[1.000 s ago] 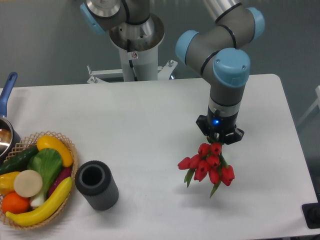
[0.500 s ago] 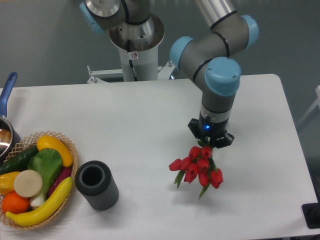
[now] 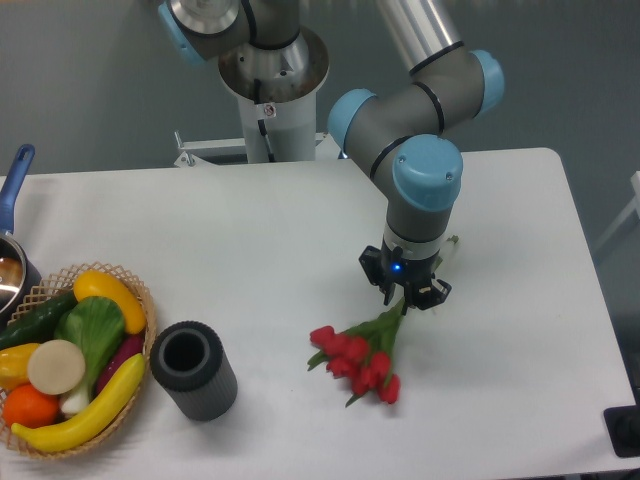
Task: Place the flowers on the table
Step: 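Open the gripper to release the tulips and lift away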
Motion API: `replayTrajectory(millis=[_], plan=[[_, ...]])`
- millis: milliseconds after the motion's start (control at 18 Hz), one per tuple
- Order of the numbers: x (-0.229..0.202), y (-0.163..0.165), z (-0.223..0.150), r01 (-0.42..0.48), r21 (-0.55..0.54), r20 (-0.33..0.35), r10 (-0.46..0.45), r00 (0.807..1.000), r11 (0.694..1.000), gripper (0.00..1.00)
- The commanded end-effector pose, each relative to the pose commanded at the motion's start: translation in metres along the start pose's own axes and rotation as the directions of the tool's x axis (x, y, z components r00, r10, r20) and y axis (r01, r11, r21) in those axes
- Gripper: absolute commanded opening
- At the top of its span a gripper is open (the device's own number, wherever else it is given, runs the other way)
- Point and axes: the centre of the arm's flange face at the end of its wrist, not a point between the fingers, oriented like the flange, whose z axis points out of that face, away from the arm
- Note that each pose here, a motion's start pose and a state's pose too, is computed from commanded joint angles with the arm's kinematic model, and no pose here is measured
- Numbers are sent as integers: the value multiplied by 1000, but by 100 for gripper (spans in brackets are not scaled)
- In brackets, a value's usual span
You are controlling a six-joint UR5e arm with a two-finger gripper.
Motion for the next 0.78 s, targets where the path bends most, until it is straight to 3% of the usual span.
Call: replayTrajectory(millis=[500,778], plan=[[-13,16,-17,8,18,68,-9,998,1000,100],[-31,40,-38,-98,-4,71,98,993,995,100]])
